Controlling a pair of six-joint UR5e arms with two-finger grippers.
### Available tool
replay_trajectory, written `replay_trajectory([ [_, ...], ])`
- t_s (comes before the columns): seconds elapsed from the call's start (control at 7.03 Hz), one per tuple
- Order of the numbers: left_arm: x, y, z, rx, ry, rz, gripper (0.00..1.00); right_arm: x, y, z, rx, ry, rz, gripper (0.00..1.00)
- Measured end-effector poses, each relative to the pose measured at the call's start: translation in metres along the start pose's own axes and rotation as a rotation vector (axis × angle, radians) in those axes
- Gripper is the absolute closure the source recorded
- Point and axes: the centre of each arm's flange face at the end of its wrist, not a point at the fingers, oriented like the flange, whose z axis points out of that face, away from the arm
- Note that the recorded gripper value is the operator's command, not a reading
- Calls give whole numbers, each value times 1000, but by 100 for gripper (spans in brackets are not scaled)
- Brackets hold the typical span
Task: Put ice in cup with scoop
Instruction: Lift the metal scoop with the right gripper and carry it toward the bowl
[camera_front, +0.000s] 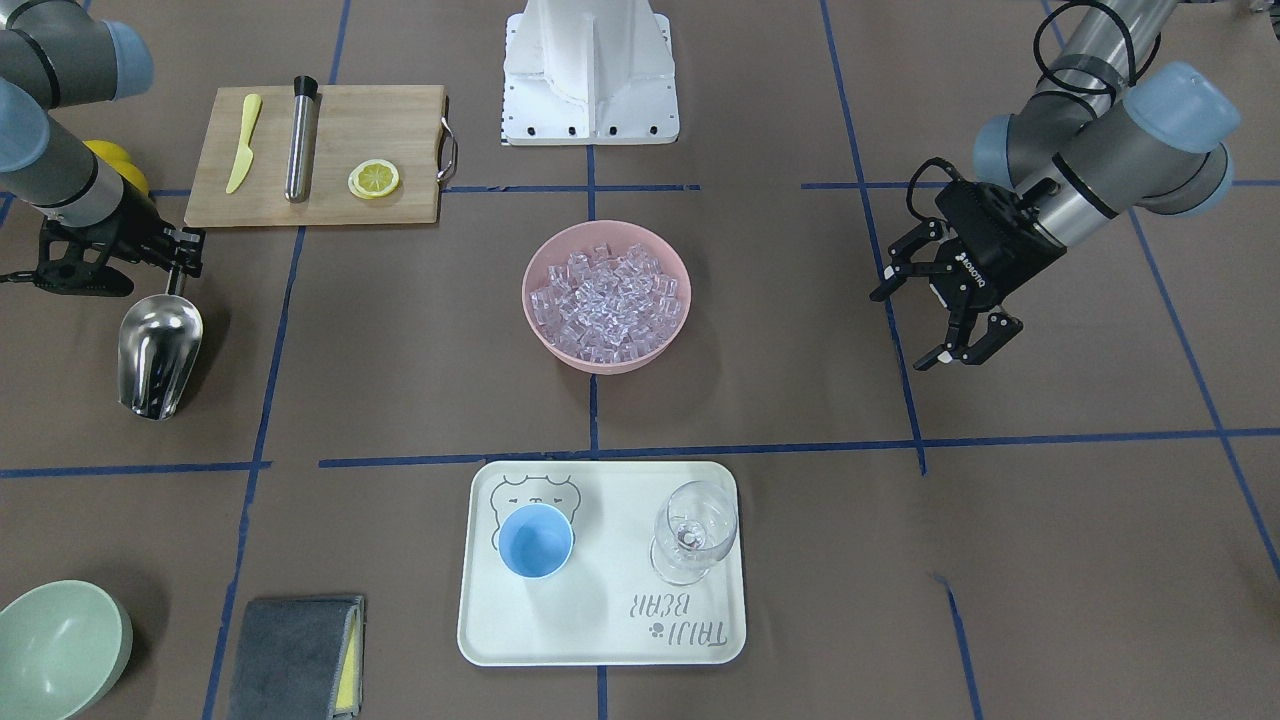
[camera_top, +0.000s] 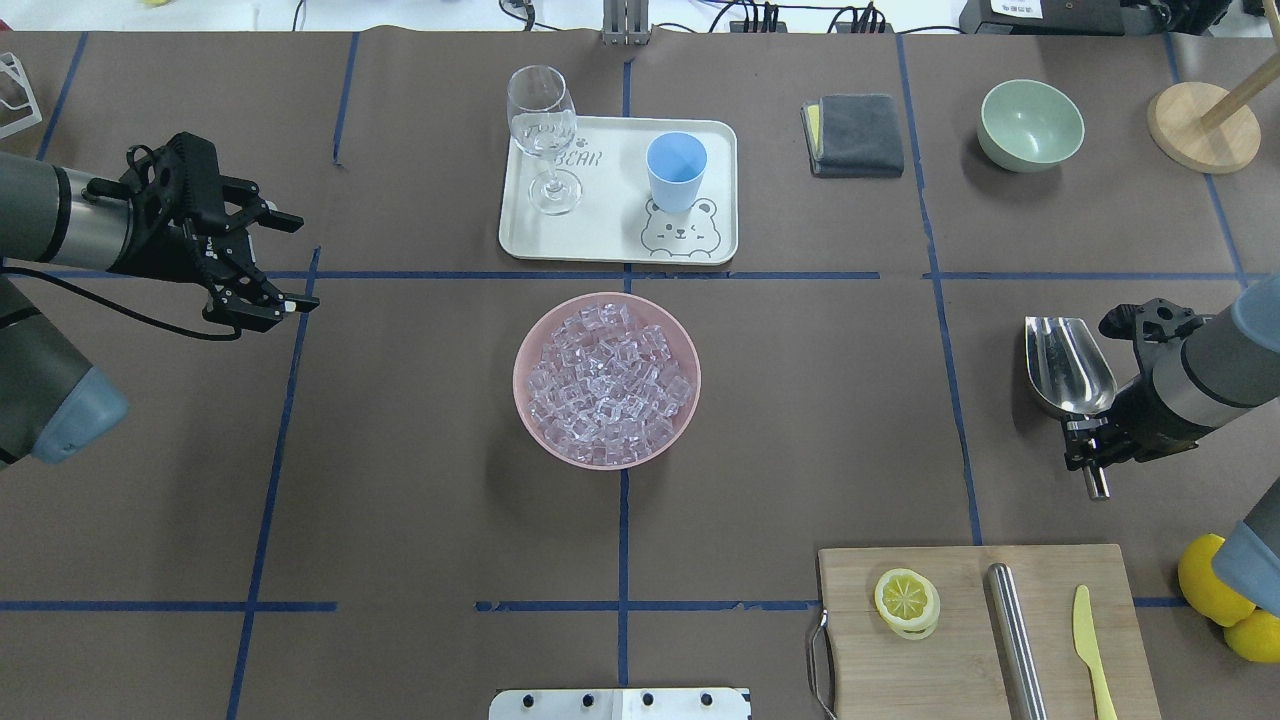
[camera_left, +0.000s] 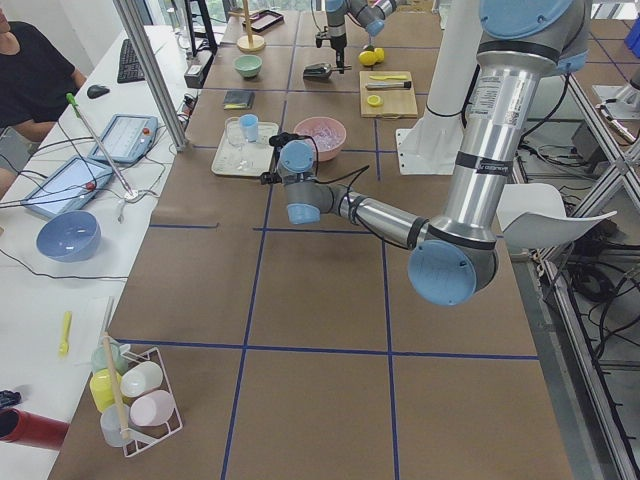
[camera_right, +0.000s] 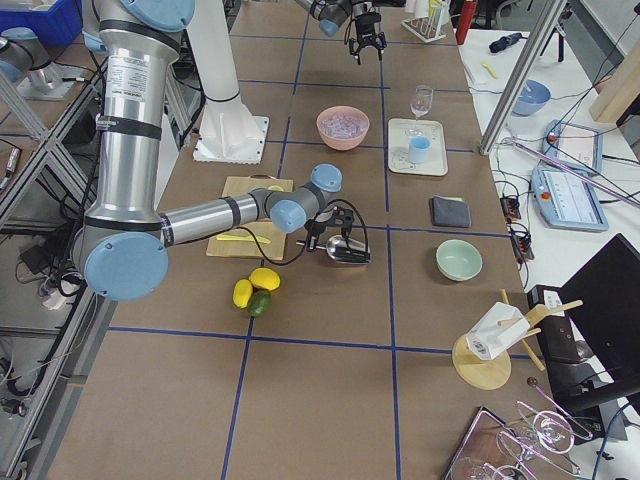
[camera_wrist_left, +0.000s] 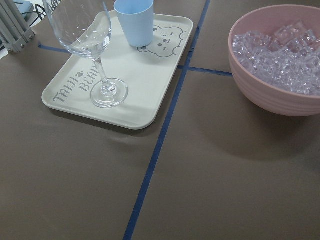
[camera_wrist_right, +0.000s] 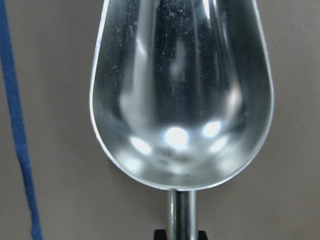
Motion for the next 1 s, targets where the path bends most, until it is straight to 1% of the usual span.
replay_trajectory([
  [0.14,0,1,1,-2,0,0,0,-5,1,-16,24,-20,-6,100],
  [0.28,-1,1,1,-1,0,0,0,-10,1,-47,77,-52,-7,100],
  [0.43,-1,1,1,0,-1,0,0,-9,-5,-81,143,-83,0,100],
  [0.57,0,0,0,2,-1,-4,0,-7,-11,-107,198,-101,-10,100],
  [0.85,1,-5,-2,11,-1,-16,0,-13,-24,-139,270,-109,-108,100],
  [1.0,2,-8,-2,15,-1,-16,0,-23,-35,-155,300,-96,-170,100],
])
